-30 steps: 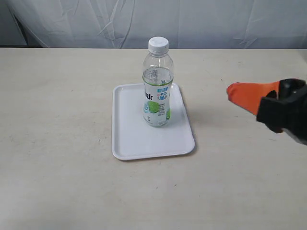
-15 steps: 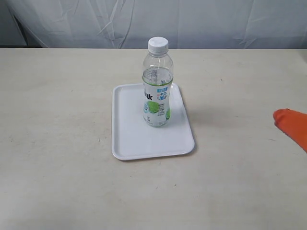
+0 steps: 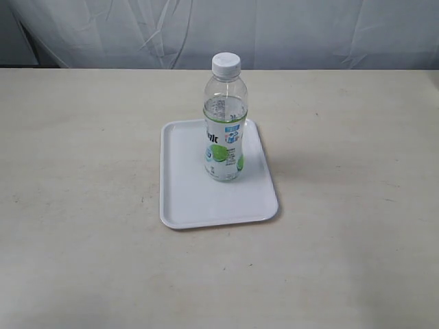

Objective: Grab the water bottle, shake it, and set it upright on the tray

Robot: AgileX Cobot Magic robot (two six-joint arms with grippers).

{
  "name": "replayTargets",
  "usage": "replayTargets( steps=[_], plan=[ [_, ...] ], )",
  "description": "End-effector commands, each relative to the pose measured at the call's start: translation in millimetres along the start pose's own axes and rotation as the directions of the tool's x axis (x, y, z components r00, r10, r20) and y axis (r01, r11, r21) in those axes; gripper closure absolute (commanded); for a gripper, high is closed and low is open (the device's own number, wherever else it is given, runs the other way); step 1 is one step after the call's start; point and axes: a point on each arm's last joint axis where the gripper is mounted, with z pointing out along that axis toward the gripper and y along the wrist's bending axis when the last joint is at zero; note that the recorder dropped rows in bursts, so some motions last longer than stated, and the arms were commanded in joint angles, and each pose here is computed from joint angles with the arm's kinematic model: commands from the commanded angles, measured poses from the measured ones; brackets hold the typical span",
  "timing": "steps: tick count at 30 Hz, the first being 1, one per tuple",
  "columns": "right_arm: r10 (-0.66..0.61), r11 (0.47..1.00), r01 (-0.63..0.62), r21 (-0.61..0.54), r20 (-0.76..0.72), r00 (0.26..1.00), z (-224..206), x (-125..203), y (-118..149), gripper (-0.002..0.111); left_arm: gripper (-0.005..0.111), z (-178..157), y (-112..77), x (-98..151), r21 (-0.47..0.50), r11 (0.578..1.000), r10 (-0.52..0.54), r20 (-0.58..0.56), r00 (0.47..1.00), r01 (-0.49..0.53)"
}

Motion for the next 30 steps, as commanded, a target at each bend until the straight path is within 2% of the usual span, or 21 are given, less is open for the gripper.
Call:
replayTargets(
  steps=[1,30],
  plan=[
    [-0.003,0.999,0.002,0.04,0.036,0.999,0.9,1.0,-3.8,0.108,0.107,-0.2,0.0,-0.7,-0.002,1.0,-0.003,0.015,1.0,0.003],
    [0.0,0.999,-0.002,0.045,0.036,0.999,1.0,1.1,-4.1,0.108,0.107,-0.2,0.0,-0.7,-0.002,1.0,-0.003,0.015,1.0,0.003]
  ],
)
